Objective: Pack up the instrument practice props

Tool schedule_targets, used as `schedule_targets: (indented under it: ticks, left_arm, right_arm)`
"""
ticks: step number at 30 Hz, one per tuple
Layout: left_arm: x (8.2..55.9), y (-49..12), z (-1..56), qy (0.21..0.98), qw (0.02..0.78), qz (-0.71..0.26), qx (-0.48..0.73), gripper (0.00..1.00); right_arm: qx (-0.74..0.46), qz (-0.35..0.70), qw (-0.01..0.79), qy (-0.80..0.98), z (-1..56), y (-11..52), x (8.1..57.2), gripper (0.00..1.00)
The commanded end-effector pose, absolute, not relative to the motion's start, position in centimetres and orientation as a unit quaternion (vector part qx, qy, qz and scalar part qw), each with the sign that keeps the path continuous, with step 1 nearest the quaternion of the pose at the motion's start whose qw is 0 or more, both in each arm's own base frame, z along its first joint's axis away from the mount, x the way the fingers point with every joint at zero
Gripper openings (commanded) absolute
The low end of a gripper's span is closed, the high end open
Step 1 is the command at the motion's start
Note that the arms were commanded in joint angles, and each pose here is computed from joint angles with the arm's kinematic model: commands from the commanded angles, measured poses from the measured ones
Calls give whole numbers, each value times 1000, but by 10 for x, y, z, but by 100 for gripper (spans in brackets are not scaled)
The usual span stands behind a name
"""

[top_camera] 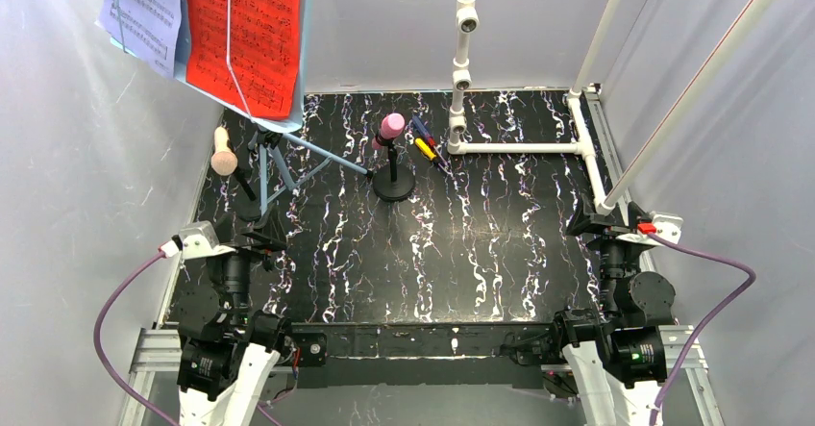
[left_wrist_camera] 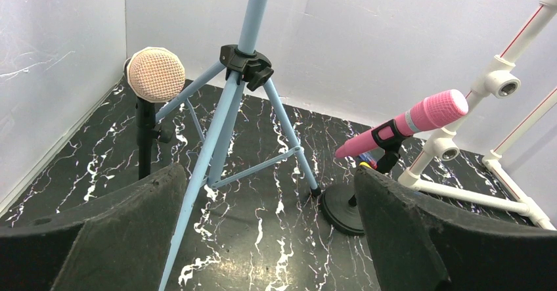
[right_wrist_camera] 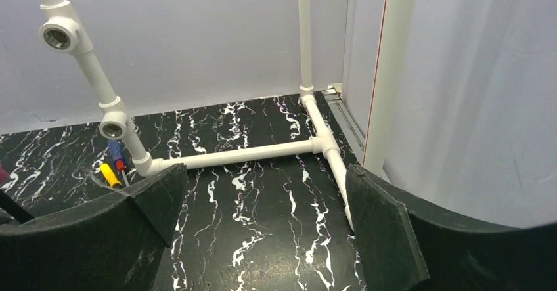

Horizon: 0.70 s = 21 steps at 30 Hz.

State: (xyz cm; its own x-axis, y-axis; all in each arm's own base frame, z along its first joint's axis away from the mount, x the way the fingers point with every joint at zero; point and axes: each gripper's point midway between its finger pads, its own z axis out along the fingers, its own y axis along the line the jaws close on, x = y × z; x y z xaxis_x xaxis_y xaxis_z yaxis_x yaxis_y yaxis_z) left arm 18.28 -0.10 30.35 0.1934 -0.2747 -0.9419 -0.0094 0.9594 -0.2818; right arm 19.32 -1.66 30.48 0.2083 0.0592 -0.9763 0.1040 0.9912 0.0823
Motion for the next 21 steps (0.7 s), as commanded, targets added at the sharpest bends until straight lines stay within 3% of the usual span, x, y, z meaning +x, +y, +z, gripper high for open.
schedule_targets:
  ticks: [1,21]
  left_arm:
    - [179,0,312,613,776,-90,-114,98]
    - [206,21,295,735,656,8,-171,98]
  right_arm:
    - [67,-15,795,602,320,-18,189,99]
    - [41,20,792,609,318,-2,187,99]
